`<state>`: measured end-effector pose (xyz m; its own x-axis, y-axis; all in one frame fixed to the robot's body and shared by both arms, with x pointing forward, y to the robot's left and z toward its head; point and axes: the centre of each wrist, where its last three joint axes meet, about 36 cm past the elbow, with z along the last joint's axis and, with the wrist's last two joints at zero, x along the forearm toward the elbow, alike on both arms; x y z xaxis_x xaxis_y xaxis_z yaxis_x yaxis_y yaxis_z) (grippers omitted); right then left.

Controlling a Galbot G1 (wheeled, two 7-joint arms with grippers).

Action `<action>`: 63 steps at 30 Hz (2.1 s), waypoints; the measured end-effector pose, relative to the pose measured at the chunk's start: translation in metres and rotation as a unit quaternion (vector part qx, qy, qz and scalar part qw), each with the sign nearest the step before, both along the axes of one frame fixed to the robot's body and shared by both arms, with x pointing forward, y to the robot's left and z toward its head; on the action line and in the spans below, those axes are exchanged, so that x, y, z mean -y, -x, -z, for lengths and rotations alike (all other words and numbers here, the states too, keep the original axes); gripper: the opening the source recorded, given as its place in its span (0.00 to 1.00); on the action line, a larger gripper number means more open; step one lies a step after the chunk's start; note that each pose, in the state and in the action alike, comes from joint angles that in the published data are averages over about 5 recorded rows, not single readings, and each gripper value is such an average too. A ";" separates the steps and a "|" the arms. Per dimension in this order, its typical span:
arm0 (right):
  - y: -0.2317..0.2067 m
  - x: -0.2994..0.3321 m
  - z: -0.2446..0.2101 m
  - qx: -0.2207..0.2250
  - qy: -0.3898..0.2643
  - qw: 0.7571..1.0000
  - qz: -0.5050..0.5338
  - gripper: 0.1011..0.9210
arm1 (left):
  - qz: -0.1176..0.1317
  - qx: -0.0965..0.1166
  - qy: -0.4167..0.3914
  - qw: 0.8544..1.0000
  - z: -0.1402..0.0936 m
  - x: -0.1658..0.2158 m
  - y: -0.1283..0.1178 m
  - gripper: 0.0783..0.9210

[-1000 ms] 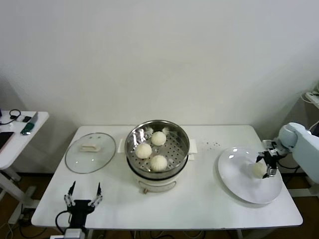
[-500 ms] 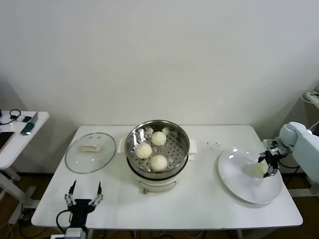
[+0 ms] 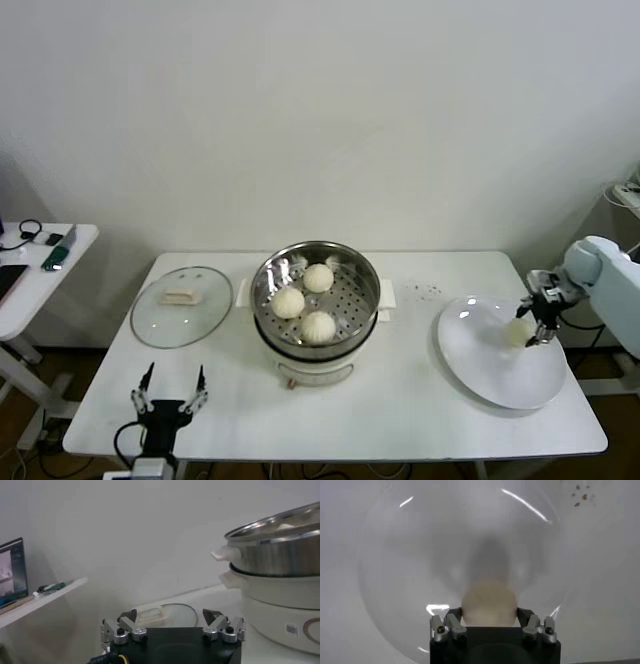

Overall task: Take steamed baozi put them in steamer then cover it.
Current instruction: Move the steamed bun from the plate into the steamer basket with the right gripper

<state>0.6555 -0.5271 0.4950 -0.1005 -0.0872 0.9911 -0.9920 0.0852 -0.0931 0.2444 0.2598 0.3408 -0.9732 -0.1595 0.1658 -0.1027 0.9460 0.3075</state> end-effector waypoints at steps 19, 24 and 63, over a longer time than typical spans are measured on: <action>-0.053 -0.137 -0.170 0.099 -0.123 0.987 -0.016 0.75 | 0.030 0.017 -0.002 0.999 -0.007 0.016 -0.013 0.88; -0.056 -0.196 -0.202 0.102 -0.147 0.983 -0.037 0.75 | 0.038 0.020 -0.002 0.999 -0.009 0.018 -0.013 0.88; -0.049 -0.411 -0.096 -0.038 -0.054 0.989 -0.133 0.75 | 0.048 0.022 -0.005 0.999 -0.010 0.006 -0.011 0.88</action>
<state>0.7049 -0.1157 0.5909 0.0143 -0.2063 0.9784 -0.9846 -0.1737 -0.0222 0.2559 0.2542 0.3511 -0.9903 -0.0659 0.1219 -0.0245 0.9492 0.3137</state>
